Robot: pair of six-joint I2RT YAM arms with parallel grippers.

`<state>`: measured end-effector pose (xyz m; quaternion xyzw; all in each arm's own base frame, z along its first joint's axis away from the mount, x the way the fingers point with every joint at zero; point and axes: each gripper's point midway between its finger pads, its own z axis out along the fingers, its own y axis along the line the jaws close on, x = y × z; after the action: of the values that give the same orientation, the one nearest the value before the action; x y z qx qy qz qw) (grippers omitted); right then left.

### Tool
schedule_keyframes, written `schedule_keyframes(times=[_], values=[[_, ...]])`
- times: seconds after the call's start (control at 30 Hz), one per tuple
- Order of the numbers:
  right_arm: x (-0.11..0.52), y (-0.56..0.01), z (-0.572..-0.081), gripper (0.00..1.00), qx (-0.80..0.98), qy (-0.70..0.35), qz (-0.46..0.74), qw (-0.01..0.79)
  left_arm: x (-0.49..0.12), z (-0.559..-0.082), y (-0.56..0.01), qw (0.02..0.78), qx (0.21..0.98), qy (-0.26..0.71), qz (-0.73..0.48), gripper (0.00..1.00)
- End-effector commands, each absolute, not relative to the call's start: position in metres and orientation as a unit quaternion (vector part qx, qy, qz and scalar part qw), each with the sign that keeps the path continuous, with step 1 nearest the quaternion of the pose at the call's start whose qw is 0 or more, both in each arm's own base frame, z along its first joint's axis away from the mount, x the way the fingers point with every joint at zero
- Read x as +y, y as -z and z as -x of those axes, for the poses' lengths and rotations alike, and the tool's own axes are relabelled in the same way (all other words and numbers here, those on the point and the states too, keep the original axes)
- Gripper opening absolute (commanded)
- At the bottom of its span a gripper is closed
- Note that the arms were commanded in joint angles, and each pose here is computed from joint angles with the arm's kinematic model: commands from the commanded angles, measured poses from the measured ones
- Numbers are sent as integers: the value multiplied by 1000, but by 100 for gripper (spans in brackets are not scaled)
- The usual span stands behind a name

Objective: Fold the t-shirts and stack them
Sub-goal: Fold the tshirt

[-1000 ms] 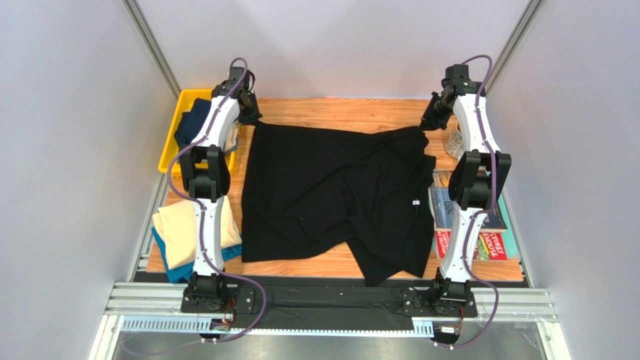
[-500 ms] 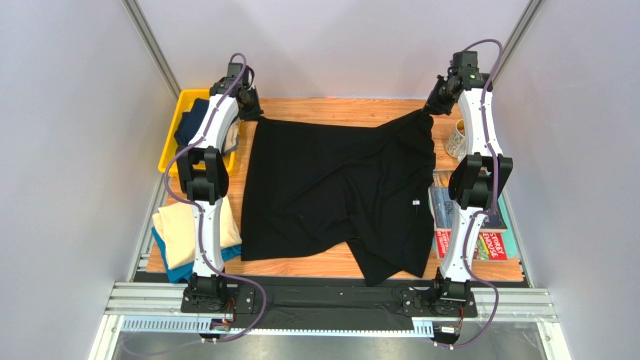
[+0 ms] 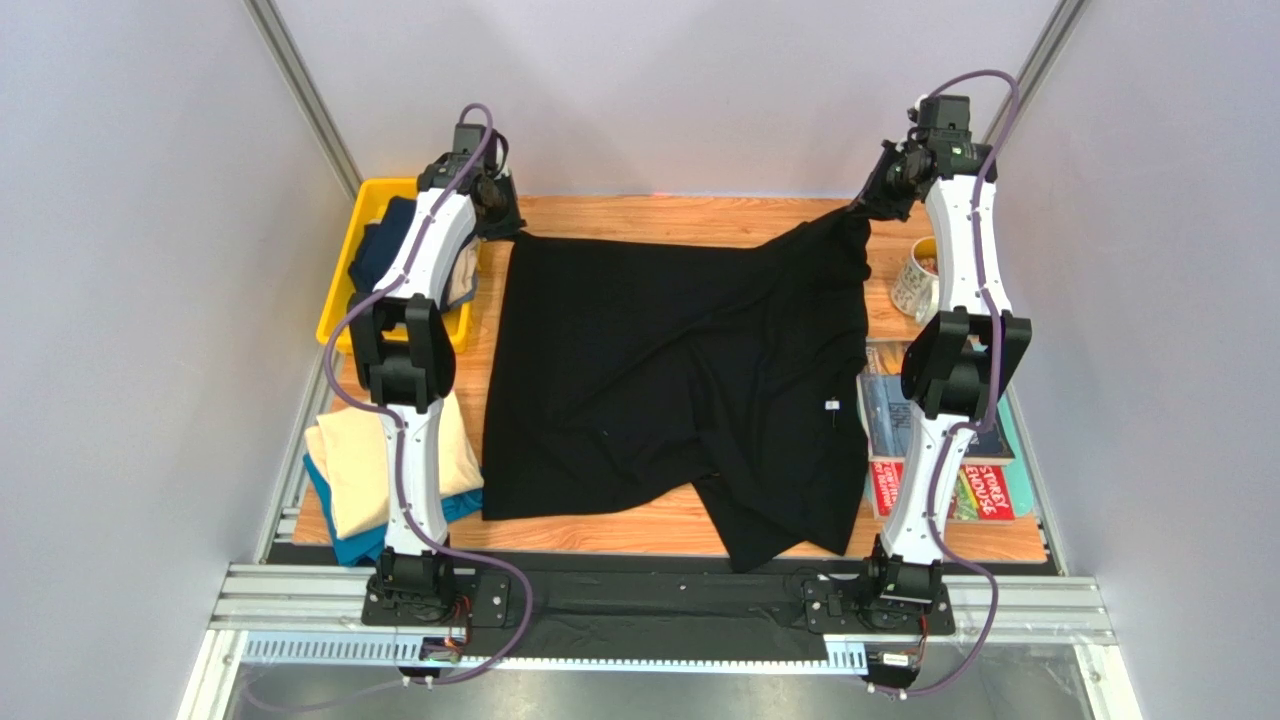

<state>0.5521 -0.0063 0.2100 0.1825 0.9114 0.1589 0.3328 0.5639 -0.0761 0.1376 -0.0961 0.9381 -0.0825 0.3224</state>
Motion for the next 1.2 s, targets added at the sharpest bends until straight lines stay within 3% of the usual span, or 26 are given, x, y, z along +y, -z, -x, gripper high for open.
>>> schedule_keyframes(times=[0.0,0.43,0.9,1.17], values=[[-3,-247,-566,0,890,-186,-146,389,-75,-571,-204,393,910,92,95,0],[0,-290,-576,0,862,-199,-133,447,-74,-574,-229,418,897,104,98,0],[-1,-277,-577,0,866,-219,-136,428,-65,-579,-221,413,898,108,108,0],[-10,-254,-542,0,884,-224,-160,377,-50,-560,-194,373,920,87,88,0]])
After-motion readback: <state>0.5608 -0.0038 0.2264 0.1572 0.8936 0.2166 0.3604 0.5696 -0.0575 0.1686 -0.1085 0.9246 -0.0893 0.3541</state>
